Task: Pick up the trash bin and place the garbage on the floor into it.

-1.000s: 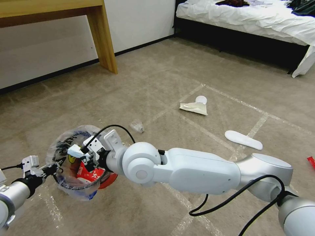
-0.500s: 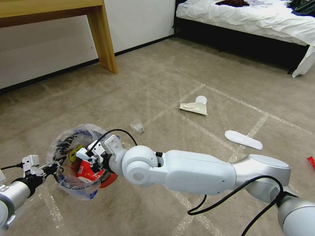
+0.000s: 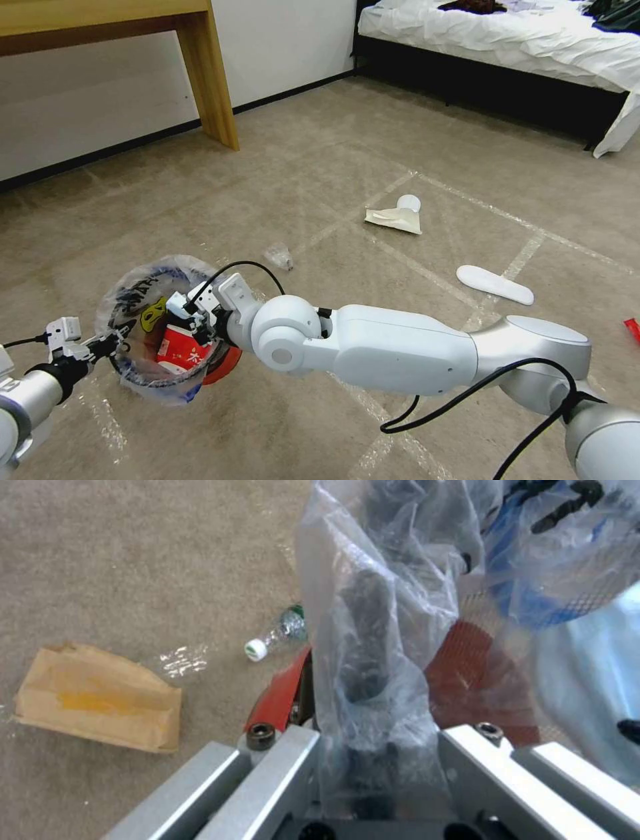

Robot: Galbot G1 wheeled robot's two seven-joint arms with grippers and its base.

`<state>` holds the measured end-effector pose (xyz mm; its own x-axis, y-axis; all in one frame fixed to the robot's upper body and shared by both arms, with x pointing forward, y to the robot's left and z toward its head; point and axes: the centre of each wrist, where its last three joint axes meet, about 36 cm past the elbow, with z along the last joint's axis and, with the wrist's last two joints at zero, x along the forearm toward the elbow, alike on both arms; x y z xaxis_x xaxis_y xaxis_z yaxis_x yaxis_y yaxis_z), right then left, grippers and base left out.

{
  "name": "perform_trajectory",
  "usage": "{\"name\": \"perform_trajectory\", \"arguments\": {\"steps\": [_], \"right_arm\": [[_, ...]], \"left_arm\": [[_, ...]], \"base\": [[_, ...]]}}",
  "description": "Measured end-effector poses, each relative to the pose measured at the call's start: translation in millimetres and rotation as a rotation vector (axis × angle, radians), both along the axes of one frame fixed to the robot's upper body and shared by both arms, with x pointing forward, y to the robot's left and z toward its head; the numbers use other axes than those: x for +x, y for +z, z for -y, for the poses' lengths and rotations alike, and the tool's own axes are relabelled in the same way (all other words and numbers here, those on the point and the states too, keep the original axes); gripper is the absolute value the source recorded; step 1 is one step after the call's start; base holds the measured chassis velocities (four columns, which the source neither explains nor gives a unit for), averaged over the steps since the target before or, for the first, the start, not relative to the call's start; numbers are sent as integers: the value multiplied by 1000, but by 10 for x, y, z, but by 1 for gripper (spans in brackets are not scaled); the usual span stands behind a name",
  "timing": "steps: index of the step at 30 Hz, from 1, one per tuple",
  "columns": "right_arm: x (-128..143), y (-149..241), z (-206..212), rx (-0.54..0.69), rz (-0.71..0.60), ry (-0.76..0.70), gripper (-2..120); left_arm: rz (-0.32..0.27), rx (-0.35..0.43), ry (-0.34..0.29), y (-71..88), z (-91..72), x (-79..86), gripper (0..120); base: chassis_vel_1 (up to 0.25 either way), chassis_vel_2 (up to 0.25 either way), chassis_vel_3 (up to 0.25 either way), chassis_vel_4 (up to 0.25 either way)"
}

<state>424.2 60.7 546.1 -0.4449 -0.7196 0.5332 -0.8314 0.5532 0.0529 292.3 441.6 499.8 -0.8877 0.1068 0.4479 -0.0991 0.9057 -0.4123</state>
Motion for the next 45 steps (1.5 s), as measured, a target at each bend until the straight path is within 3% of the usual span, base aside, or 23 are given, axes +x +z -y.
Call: {"name": "perform_trajectory", "arguments": {"steps": [8,10,12,14,16,19,45], "right_arm": [[13,18,3,10,5,-1,54],[5,23,3,13,6,3,66],[5,23,3,13,6,3,66],[-18,38,0,18,6,10,81],[-22,40,-1,19,6,11,83],[-56,65,-2,23,10,19,99],[-238,445,88,113,46,48,100]], "left_arm": [[-3,-1,0,-20,5,-1,1],[-2,-1,0,-19,5,1,1],[-2,-1,0,-19,5,1,1],[-4,-2,2,-31,-5,7,1],[-5,-2,3,-36,-8,9,1],[-12,-5,7,-73,-12,15,1],[-25,-3,19,-138,-40,27,1]], "base": [[0,0,0,0],[0,0,0,0],[0,0,0,0],[0,0,0,0],[0,0,0,0],[0,0,0,0],[0,0,0,0]]}}
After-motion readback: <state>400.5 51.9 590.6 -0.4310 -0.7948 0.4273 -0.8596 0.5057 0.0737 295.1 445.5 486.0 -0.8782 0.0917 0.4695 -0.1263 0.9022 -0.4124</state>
